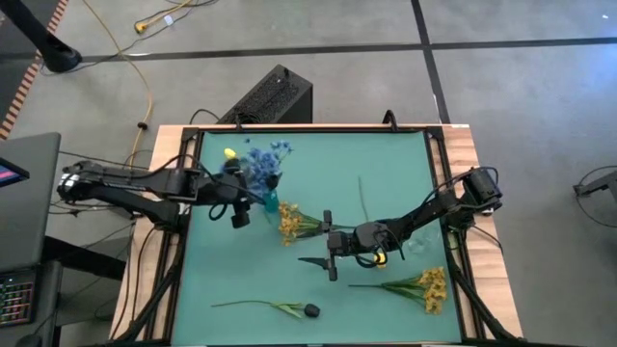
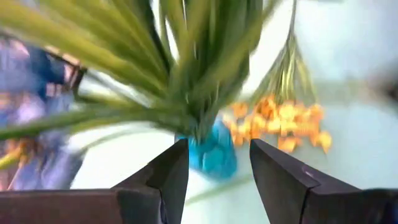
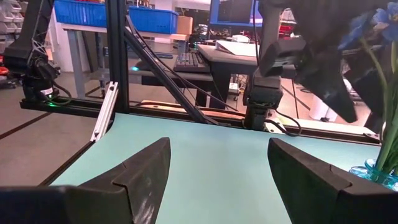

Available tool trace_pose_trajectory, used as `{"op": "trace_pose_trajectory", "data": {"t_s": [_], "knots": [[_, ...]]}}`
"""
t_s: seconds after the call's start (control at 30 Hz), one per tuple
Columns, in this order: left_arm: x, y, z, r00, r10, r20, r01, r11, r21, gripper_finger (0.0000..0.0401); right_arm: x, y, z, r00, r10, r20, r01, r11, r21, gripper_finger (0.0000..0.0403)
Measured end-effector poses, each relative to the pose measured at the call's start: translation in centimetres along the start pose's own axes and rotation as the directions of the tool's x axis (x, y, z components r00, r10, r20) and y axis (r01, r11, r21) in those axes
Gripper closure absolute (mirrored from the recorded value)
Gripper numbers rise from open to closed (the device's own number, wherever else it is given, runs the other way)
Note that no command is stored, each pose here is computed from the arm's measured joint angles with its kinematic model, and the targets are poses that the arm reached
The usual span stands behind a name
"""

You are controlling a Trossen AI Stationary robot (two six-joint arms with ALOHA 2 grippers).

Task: Sort flowers into vase by color
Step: Put the black flower into the blue vase

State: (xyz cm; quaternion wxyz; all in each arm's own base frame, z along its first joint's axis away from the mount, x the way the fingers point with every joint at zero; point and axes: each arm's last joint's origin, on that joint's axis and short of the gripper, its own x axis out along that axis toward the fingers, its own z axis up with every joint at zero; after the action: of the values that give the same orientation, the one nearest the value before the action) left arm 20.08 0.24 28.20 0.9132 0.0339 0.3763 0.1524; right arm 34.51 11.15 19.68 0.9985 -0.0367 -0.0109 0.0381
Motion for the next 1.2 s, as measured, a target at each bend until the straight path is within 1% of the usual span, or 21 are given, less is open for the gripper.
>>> {"op": "trace_pose_trajectory", "data": {"t_s": [0.2, 0.27, 0.37, 0.47, 0.53, 0.63, 0.73, 0.83, 0.9, 1.0, 1.13, 1.2], "knots": [[-1.1, 0.5, -0.2, 0.994, 0.025, -0.107, -0.025, 1.000, 0.004, 0.0242, 0.0, 0.0, 0.0, 1.000, 0.000, 0.000, 0.000, 1.000, 0.000, 0.0106], [-1.4, 0.5, -0.1, 0.992, -0.007, -0.128, 0.008, 1.000, 0.009, 0.0242, 0.0, 0.0, 0.0, 1.000, 0.000, 0.000, 0.000, 1.000, 0.000, 0.0106], [-1.8, 0.4, -0.2, 0.981, -0.095, -0.171, 0.099, 0.995, 0.011, 0.0242, 0.0, 0.1, 0.0, 1.000, 0.002, 0.000, -0.002, 1.000, 0.000, 0.0106], [-2.4, 0.3, 0.0, 0.965, -0.174, -0.198, 0.173, 0.985, -0.023, 0.0242, -0.1, 0.3, 0.0, 1.000, 0.009, 0.001, -0.009, 1.000, 0.000, 0.0106], [-3.0, 0.3, 0.1, 0.955, -0.197, -0.223, 0.191, 0.980, -0.046, 0.0242, -0.1, 0.4, 0.0, 1.000, 0.015, 0.000, -0.015, 1.000, 0.000, 0.0106], [-4.2, 0.2, 0.3, 0.945, -0.204, -0.256, 0.193, 0.979, -0.068, 0.0242, -0.2, 0.6, 0.0, 1.000, 0.024, -0.004, -0.024, 1.000, -0.001, 0.0106], [-5.5, 0.1, 0.8, 0.939, -0.217, -0.268, 0.202, 0.976, -0.082, 0.0242, -0.2, 0.8, 0.0, 1.000, 0.029, -0.006, -0.029, 1.000, -0.002, 0.0106], [-6.7, -0.2, 1.2, 0.925, -0.265, -0.274, 0.242, 0.963, -0.115, 0.0242, -0.3, 1.0, 0.0, 0.999, 0.035, -0.005, -0.035, 0.999, -0.001, 0.0106], [-7.2, -0.9, 1.2, 0.897, -0.340, -0.282, 0.302, 0.938, -0.171, 0.0242, -0.3, 1.2, 0.0, 0.999, 0.040, -0.004, -0.040, 0.999, -0.001, 0.0106], [-7.7, -2.4, 0.8, 0.842, -0.444, -0.306, 0.382, 0.892, -0.243, 0.0242, -0.4, 1.5, 0.0, 0.999, 0.048, -0.004, -0.048, 0.999, -0.002, 0.0106], [-7.7, -5.7, -0.2, 0.787, -0.520, -0.333, 0.451, 0.852, -0.266, 0.0242, -0.5, 2.0, 0.1, 0.998, 0.061, -0.003, -0.061, 0.998, -0.001, 0.0106], [-7.9, -7.4, -0.4, 0.771, -0.537, -0.343, 0.474, 0.843, -0.255, 0.0242, -0.6, 2.2, 0.1, 0.998, 0.068, -0.001, -0.068, 0.998, -0.001, 0.0106]]}}
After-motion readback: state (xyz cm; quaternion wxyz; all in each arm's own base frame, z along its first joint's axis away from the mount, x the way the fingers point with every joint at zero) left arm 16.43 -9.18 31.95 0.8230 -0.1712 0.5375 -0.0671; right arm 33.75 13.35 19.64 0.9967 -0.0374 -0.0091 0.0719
